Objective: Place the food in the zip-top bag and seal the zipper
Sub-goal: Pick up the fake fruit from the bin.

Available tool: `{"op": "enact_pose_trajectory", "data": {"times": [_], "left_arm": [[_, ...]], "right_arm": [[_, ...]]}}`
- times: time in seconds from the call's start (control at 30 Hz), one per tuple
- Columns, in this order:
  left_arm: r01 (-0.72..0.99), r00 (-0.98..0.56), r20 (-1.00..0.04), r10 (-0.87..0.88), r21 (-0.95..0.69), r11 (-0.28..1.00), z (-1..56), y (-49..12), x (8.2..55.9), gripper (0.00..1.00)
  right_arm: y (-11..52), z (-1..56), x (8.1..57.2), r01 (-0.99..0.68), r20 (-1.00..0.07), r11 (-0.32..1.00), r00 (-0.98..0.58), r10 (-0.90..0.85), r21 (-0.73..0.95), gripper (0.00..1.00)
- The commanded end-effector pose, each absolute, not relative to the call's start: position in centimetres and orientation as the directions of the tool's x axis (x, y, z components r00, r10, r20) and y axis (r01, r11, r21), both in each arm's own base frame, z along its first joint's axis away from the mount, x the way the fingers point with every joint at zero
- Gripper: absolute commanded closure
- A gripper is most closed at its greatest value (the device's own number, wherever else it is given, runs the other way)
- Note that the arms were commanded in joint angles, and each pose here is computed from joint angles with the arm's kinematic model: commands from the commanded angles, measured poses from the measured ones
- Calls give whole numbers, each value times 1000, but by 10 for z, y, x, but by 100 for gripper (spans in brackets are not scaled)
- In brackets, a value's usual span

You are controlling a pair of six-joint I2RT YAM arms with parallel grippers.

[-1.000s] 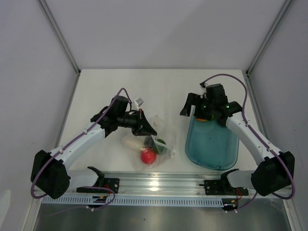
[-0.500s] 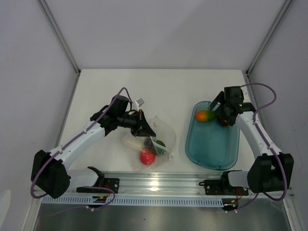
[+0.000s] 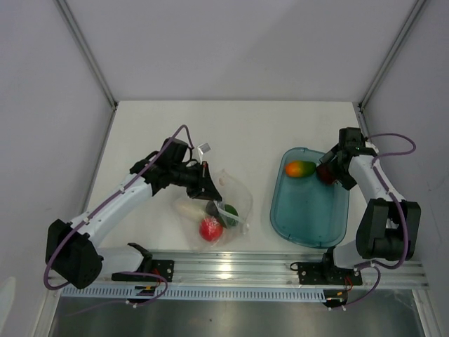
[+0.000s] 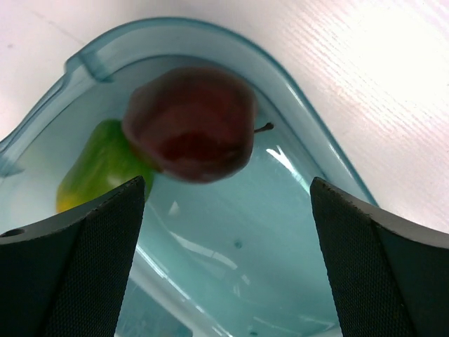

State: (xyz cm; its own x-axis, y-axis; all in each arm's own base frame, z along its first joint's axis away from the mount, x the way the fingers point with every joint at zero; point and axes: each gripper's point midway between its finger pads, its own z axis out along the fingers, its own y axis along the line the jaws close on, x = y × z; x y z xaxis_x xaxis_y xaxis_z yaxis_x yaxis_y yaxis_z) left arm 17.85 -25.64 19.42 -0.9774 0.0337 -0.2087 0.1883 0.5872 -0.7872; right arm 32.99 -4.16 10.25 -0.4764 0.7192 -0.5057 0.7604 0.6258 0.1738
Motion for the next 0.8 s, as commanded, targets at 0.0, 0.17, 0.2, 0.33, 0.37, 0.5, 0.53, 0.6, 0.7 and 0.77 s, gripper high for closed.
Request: {"op": "enact_pose_trajectory", "data": {"times": [0.0,0.17,0.2,0.33,0.37,0.5,0.53,0.6,0.7,0.77], "left_arm": [[265,-957,-283,66,-761,592,191,-250,176,99],[263,-958,-278,66,-765,588,184,-250,173,99],[262,-959,-277,65,-769,583,184,-250,173,100],[263,-959,-271,76,-769,582,183,-251,173,99],[263,-959,-271,76,-769,582,184,-251,173,99],[264,-960,-269,80,-768,583,186,-252,174,99],[264,-960,-269,81,-768,584,186,-252,174,99],[264,-960,-268,82,-766,586,188,-252,174,99],[260,-961,-262,83,-765,589,191,-252,175,99],[253,-963,-255,82,-766,591,193,-252,174,99]], "right_arm": [[-57,112,349,779,-571,603,-421,705,171,0],[-61,105,363,784,-579,599,-415,702,164,1],[-62,105,368,782,-582,601,-415,700,164,1],[-62,101,375,782,-582,600,-412,701,168,1],[-61,99,375,782,-579,601,-416,702,167,1],[-58,82,373,784,-552,601,-435,712,156,0],[-56,79,373,783,-545,602,-441,713,155,1],[-54,72,372,783,-534,602,-444,720,160,1],[-51,63,371,781,-516,605,-458,724,155,2],[-51,61,370,782,-514,605,-460,724,153,5]]}}
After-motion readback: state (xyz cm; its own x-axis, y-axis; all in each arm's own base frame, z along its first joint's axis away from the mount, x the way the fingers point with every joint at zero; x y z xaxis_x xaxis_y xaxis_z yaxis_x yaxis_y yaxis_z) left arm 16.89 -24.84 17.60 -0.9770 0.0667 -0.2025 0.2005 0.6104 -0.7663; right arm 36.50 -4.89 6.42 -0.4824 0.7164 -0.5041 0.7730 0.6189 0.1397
